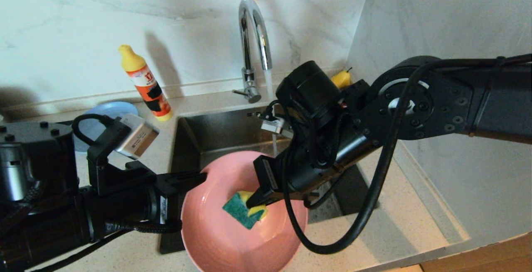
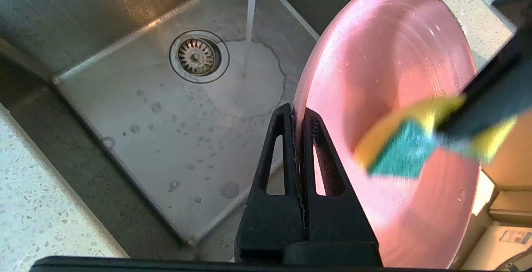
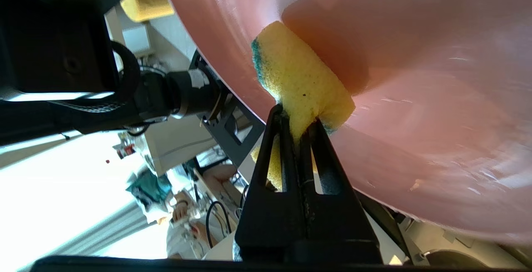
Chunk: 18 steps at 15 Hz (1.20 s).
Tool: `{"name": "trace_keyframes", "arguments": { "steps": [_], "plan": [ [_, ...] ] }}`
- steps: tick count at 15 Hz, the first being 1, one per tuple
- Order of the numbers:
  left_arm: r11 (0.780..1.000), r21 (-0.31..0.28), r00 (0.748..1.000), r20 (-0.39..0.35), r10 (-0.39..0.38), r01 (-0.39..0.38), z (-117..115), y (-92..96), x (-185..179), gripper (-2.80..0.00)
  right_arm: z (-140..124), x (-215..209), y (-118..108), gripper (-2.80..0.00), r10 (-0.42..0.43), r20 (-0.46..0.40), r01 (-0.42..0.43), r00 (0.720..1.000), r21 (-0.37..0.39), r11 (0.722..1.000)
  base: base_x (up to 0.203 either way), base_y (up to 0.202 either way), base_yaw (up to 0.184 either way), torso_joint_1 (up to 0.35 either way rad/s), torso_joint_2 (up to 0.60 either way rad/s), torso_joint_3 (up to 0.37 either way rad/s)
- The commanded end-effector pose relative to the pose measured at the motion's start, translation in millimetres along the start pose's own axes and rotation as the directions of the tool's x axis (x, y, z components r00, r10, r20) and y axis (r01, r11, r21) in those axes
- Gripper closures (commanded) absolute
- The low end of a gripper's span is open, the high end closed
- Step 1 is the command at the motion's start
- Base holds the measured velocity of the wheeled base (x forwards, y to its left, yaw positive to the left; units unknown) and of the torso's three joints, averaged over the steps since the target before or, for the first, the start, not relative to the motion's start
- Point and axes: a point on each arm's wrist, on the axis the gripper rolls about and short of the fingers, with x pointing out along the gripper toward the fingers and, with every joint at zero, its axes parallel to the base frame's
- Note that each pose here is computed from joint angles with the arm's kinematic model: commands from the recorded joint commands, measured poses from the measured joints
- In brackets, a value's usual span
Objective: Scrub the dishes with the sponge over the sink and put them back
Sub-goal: Wipe the plate
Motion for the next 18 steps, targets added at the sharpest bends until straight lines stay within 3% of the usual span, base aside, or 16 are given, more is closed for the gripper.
{"name": "trace_keyframes", "arguments": {
  "steps": [1,3,11,16,18],
  "plan": [
    [1.000,0.001,1.000,0.009,-0.002,0.002,1.2,-0.2,-1.3,0.00,2.0,-17.3,-1.9,0.00,0.000,0.034,-0.001,0.999,0.010,1.000,0.000,0.000,0.000,0.000,0.00,0.000],
    [1.000,0.000,1.000,0.014,-0.001,0.001,2.0,-0.4,-2.6,0.00,1.6,-26.8,-2.4,0.00,-0.001,0.050,0.000,0.999,0.015,1.000,0.000,0.000,0.000,0.000,0.00,0.000],
    [1.000,-0.005,0.999,0.054,0.003,-0.003,8.2,0.0,-3.9,0.00,-24.6,-6.4,-22.9,0.00,-0.076,-0.094,0.083,0.993,0.075,0.994,0.000,0.000,0.000,0.000,0.00,0.000],
    [1.000,-0.012,0.999,0.043,0.004,-0.004,4.7,0.1,-2.0,0.00,-35.4,20.5,-5.2,0.00,-0.057,-0.156,0.061,0.986,0.021,0.998,0.000,0.000,0.000,0.000,0.00,0.000],
    [1.000,-0.016,1.000,0.027,0.004,-0.003,-0.3,0.0,-2.3,0.00,-31.5,22.4,4.6,0.00,-0.036,-0.139,0.036,0.990,-0.003,0.999,0.000,0.000,0.000,0.000,0.00,0.000]
  ]
}}
